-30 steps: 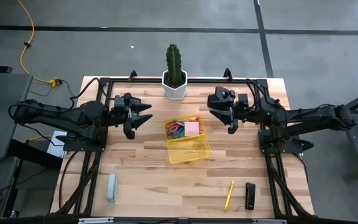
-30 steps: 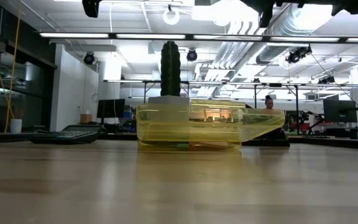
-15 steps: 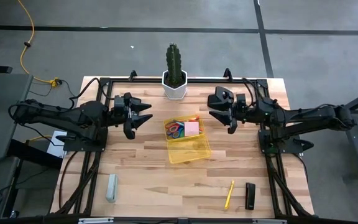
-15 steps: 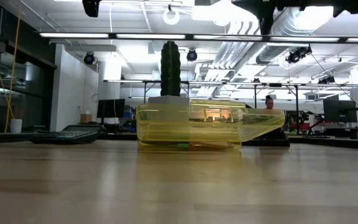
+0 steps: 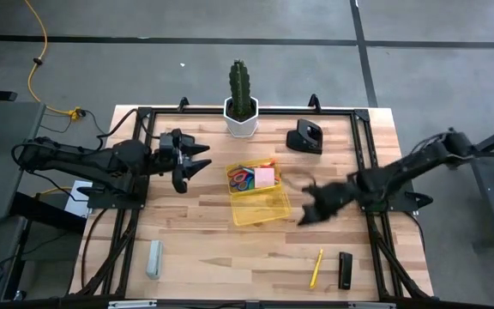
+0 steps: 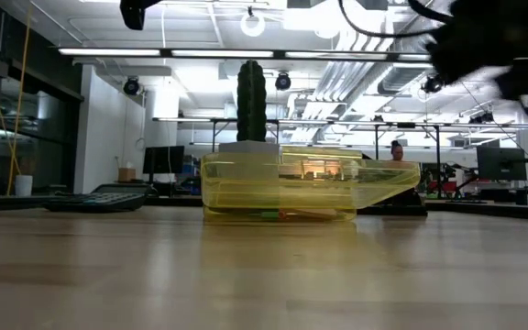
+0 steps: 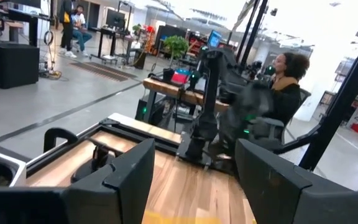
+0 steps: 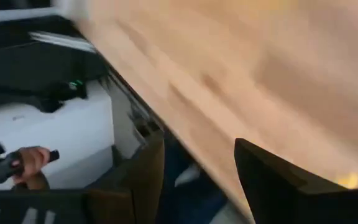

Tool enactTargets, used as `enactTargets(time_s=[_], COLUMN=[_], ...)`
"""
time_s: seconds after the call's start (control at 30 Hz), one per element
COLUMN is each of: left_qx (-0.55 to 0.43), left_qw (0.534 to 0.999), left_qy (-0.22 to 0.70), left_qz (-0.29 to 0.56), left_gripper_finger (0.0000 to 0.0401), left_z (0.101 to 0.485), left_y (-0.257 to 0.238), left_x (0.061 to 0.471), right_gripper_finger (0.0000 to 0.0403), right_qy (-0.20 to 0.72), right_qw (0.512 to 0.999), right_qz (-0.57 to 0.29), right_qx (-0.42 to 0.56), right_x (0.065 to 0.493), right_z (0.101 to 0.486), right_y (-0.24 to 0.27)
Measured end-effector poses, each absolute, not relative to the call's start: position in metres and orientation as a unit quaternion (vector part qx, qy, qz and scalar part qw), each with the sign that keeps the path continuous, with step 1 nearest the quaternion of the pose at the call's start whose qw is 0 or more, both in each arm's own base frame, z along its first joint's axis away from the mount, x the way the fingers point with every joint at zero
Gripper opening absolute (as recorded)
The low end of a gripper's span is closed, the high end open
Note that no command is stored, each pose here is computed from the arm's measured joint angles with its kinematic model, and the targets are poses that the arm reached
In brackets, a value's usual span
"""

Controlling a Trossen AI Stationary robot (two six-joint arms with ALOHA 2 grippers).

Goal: Pack school essentials
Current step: Put the yellow pen into the yellow supply box

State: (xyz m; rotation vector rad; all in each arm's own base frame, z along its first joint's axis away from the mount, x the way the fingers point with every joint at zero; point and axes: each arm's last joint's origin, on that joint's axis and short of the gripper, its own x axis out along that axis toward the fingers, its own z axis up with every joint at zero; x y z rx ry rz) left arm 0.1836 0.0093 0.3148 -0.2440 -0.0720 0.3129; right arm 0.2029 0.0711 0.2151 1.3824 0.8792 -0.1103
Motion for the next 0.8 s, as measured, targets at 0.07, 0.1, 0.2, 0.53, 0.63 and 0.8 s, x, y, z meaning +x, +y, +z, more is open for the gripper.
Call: enactTargets(time_s=[0.07, 0.1, 0.2, 0.53, 0.63, 0.8], left_qx=[-0.120, -0.120, -0.119, -0.098, -0.098, -0.097], left_qw=[0.980, 0.980, 0.980, 0.982, 0.982, 0.982], left_qy=[-0.029, -0.027, -0.022, -0.019, -0.018, -0.015], left_qz=[0.156, 0.157, 0.157, 0.159, 0.159, 0.160], left_gripper_finger=[0.0211, 0.0211, 0.0211, 0.0211, 0.0211, 0.0211], left_z=[0.313, 0.313, 0.312, 0.312, 0.312, 0.311], left_y=[0.009, 0.009, 0.009, 0.009, 0.009, 0.009], left_x=[0.184, 0.184, 0.184, 0.184, 0.184, 0.184], right_gripper_finger=[0.0188, 0.0188, 0.0188, 0.0188, 0.0188, 0.0188], right_qy=[0.430, 0.447, 0.493, 0.547, 0.547, 0.568], right_qw=[0.629, 0.601, 0.527, 0.419, 0.419, 0.407], right_qz=[-0.064, -0.078, -0.124, -0.231, -0.244, -0.283], right_qx=[0.644, 0.658, 0.681, 0.686, 0.682, 0.657], right_x=[0.200, 0.198, 0.189, 0.190, 0.201, 0.212], right_z=[0.206, 0.202, 0.188, 0.156, 0.151, 0.133], right_y=[0.093, 0.102, 0.129, 0.165, 0.171, 0.176])
